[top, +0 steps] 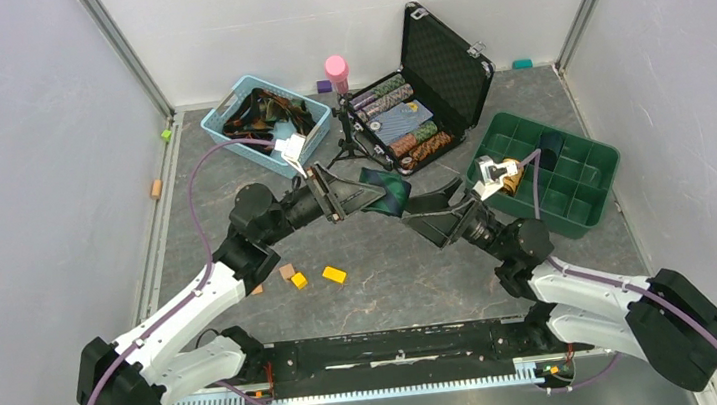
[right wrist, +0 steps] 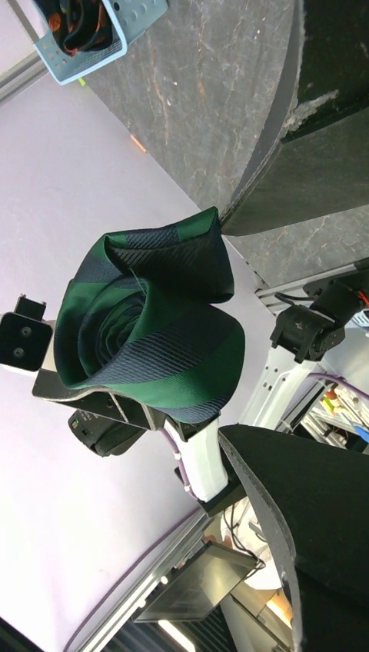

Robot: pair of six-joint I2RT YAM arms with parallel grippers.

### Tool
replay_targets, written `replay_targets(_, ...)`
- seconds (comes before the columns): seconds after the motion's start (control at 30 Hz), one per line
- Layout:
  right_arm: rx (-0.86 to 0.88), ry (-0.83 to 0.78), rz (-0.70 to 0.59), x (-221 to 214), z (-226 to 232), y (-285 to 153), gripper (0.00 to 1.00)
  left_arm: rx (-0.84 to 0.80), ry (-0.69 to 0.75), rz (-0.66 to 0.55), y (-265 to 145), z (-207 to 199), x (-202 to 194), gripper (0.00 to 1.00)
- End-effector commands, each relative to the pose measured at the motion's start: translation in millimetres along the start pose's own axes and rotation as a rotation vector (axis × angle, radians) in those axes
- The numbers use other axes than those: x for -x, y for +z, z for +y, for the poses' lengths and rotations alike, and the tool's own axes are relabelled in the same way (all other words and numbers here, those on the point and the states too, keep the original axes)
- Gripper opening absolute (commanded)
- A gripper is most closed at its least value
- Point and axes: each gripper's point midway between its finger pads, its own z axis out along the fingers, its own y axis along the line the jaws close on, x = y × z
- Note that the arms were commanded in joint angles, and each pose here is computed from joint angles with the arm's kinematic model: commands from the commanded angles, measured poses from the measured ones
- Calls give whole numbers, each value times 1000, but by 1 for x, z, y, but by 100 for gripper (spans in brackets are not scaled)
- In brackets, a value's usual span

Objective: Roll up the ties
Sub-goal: Pick up the tie at the center of the board.

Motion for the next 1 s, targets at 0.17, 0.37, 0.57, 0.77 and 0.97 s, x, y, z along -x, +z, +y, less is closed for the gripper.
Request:
replay_targets(0.17,111,-4,-37,15,26,10,99,-135,9,-37,-4,-47,18,56)
replay_targets(0.37,94,-11,-36,14,22,10,99,-141,14,-40,-5,-52,20,56)
replay_targets(0.57,130,-18,-47,19,30,14,98,-147,-4,-34,-5,-49,17,56)
replay_targets(0.77,203,-5,-59,25,46,18,98,-134,-19,-29,-4,-39,13,56)
replay_targets(0.97,222,4,-60,27,51,18,98,-116,-21,-36,-4,-31,11,56)
